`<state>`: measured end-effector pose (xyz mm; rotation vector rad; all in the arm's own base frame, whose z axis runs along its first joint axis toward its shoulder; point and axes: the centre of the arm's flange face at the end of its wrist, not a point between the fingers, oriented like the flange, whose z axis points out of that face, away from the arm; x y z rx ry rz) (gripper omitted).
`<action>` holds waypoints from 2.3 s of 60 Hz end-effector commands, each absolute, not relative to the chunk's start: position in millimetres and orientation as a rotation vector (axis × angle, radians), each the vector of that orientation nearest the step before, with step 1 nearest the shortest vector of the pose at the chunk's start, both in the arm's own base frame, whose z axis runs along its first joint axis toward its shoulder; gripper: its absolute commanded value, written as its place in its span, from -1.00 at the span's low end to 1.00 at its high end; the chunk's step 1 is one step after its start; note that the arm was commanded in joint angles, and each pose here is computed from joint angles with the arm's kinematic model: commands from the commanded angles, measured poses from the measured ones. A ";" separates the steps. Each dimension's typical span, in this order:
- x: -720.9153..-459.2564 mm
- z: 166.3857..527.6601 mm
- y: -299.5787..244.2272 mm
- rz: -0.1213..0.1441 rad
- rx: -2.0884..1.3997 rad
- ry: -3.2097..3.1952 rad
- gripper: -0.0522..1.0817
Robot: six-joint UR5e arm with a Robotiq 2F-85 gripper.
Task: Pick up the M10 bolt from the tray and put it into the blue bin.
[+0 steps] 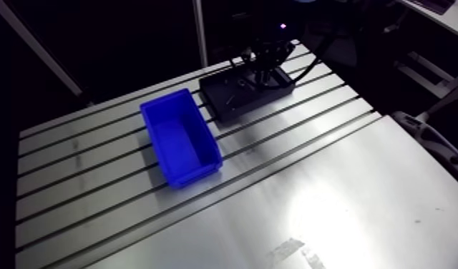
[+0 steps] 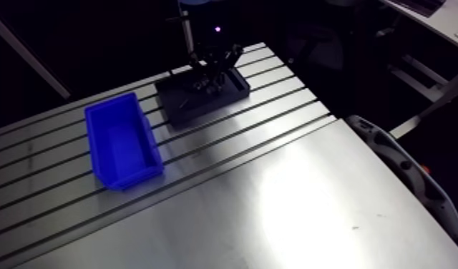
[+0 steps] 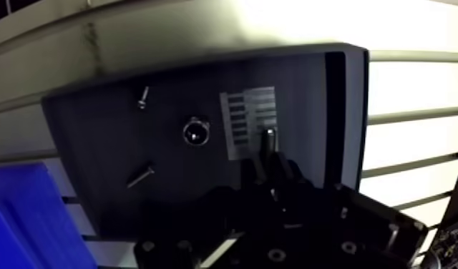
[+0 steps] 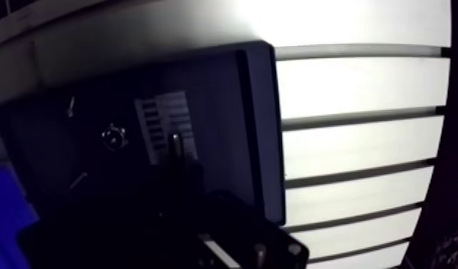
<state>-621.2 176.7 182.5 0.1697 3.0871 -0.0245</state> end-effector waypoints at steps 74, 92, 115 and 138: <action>-548.0 408.9 63.2 -0.003 -1.897 2.492 0.97; -547.6 384.5 57.7 -0.071 -1.965 2.409 0.95; -556.4 368.1 9.7 -0.107 -2.063 2.304 0.95; -572.1 311.9 -35.9 -0.170 -2.052 2.246 0.94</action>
